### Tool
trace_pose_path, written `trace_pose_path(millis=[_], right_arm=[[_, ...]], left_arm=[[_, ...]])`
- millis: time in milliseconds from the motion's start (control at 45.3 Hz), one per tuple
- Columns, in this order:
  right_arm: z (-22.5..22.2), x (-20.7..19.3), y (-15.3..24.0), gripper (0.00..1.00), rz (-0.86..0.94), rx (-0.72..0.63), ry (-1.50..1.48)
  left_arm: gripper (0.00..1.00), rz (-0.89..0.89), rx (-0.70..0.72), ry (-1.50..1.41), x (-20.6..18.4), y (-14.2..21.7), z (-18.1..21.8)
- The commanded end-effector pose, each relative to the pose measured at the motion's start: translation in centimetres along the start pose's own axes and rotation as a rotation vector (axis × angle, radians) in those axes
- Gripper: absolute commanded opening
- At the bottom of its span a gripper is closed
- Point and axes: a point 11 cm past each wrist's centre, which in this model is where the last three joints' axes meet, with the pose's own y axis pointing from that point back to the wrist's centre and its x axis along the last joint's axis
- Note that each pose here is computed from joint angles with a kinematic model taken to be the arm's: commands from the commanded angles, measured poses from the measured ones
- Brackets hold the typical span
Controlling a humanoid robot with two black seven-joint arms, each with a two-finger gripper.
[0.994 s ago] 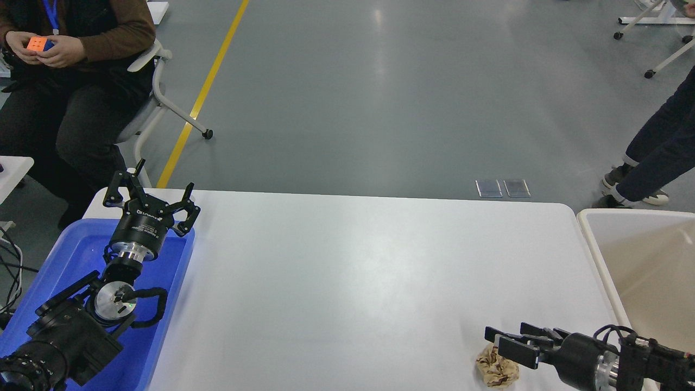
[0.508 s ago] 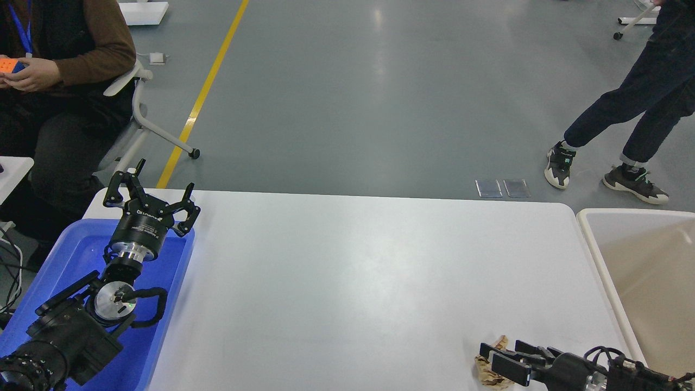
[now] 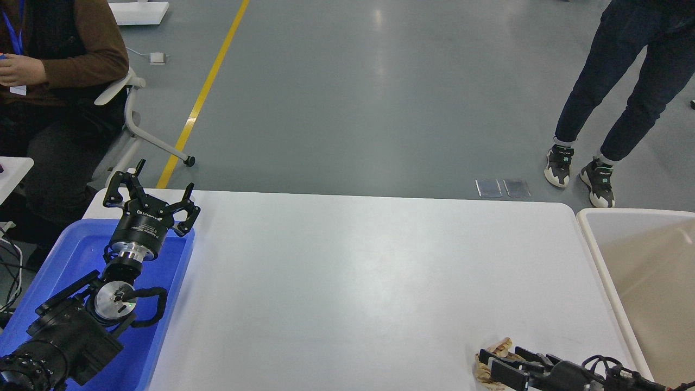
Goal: Tidy desktop
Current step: 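Close the right gripper on the crumpled tan paper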
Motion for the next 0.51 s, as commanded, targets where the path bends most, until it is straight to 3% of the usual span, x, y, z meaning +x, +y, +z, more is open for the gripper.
trace_pose_path(millis=[0, 486], right_arm=[[0.3, -0.1, 0.1, 1.00, 0.007, 0.005, 0.005], [0.5, -1.5, 0.1, 0.99, -0.011, 0.025, 0.014]], left_arm=[[1.00, 0.001, 0.000, 0.000, 0.0, 0.0, 0.0], [1.00, 0.001, 0.000, 0.000, 0.0, 0.0, 0.0]])
